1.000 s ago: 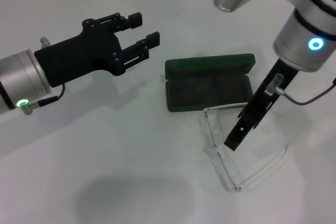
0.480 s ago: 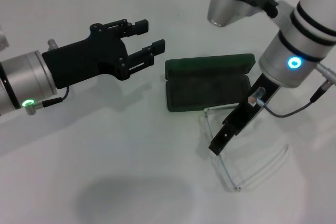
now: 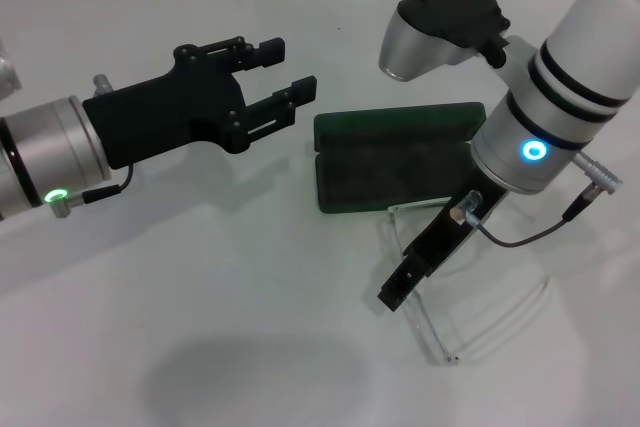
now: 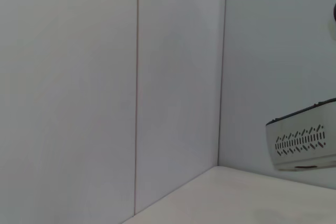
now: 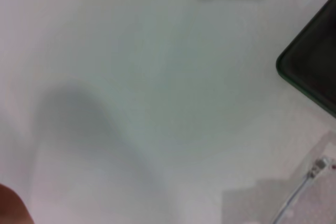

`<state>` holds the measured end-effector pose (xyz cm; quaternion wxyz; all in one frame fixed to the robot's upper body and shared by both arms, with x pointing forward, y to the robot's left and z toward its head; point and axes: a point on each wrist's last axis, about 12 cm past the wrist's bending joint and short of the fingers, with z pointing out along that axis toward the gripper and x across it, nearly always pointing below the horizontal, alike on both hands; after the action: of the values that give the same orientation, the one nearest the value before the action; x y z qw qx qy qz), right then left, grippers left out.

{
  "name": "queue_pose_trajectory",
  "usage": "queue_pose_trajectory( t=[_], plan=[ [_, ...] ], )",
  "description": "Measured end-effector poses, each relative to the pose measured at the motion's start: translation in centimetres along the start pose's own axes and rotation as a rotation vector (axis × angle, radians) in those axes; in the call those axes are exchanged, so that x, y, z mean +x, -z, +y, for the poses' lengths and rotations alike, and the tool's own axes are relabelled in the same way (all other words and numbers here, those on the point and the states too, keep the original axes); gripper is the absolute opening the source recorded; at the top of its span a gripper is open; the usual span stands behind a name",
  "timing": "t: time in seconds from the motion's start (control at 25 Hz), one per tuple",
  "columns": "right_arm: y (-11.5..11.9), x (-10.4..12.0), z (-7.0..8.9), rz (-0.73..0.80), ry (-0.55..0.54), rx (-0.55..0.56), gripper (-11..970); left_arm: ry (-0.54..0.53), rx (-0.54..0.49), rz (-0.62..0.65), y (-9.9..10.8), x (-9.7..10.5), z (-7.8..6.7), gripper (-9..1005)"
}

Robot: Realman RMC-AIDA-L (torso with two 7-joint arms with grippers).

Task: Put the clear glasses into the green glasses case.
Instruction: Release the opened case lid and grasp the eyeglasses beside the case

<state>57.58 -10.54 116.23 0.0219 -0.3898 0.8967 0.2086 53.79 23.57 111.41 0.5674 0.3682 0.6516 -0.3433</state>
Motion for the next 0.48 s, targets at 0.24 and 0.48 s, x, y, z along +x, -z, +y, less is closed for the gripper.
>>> queue_pose_trajectory(
  t=[0.24,0.48],
  plan=[
    [-0.61,0.21,-0.39,-0.001,-0.02,-0.001,736,-0.015,-0.005,0.009,-0.06,0.5,0.02,549],
    [-0.77,0.45,-0.52,-0.002,-0.032,-0.009,720,-0.017,-0.007,0.011,-0.09,0.61,0.06,549]
  ],
)
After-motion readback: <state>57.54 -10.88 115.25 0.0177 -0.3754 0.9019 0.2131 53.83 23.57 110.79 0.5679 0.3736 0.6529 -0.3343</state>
